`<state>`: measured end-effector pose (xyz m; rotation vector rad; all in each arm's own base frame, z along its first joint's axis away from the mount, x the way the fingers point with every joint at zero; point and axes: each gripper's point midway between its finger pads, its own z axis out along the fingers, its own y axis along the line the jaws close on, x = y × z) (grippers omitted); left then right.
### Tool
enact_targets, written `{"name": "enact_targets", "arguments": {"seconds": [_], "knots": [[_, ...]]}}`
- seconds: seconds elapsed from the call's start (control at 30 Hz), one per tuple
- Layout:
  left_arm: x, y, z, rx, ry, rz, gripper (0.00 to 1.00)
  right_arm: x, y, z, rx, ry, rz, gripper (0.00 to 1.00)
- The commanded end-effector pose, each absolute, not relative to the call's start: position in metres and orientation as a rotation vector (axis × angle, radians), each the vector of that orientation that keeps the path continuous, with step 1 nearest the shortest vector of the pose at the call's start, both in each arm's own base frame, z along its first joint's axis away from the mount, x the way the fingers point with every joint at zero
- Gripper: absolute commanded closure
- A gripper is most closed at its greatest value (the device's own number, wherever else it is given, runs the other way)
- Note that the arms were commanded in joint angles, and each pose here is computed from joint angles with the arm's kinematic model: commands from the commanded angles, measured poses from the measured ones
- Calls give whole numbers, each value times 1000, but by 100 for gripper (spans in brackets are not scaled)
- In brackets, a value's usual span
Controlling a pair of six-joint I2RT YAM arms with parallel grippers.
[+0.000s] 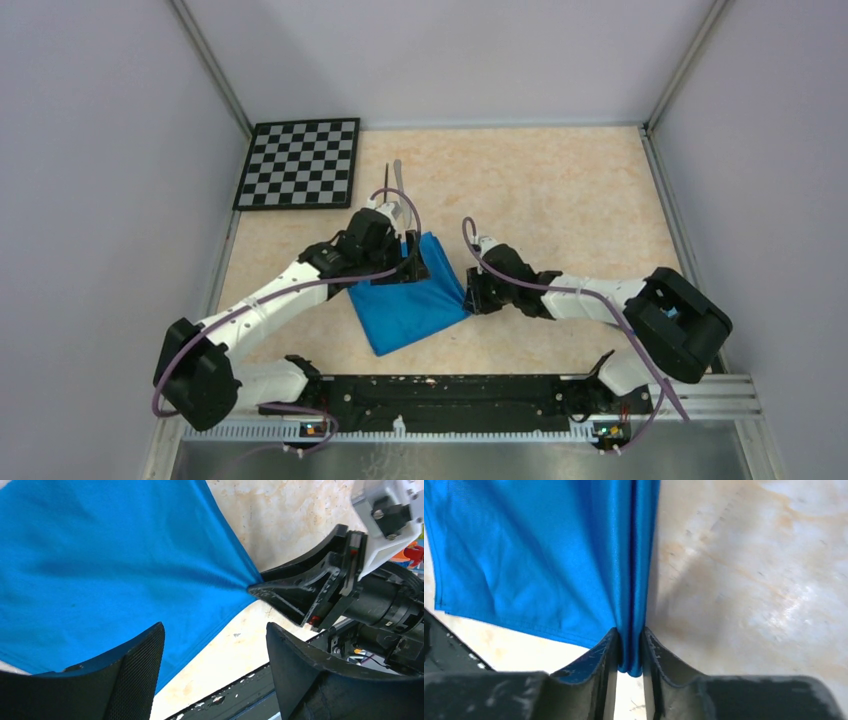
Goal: Fold the napkin into a case and place the utensils inside
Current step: Smooth out the lower triangle-folded napkin at the center of the board.
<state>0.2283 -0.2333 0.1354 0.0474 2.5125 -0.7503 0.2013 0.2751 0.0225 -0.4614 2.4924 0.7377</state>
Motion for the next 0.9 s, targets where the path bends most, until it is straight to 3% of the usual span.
{"name": "enact_targets", "arguments": {"seconds": [0.0, 0.13, 0.23, 0.33, 0.4, 0.47, 0.63, 0.73, 0.87], "knots": [[239, -243, 133, 33, 2470, -799, 22, 200, 253, 20, -332, 2476, 668, 82], [255, -270, 119, 47, 2467, -903, 28, 178, 264, 27, -299, 2426, 895, 100], [273, -288, 105, 39, 2535, -892, 33, 171, 265, 26, -286, 2414, 960, 100], [297, -301, 89, -10, 2598, -833, 48, 170, 266, 29, -306, 2409, 967, 77], [311, -306, 81, -18, 2630, -775, 52, 171, 265, 32, -302, 2399, 961, 64], [323, -308, 76, -29, 2628, -715, 54, 172, 265, 35, -304, 2394, 958, 57], [337, -305, 64, -45, 2618, -634, 69, 170, 266, 32, -306, 2404, 965, 55], [340, -306, 57, -40, 2623, -622, 73, 170, 265, 30, -303, 2404, 962, 58], [347, -315, 48, -11, 2615, -653, 79, 172, 263, 30, -320, 2403, 937, 68]]}}
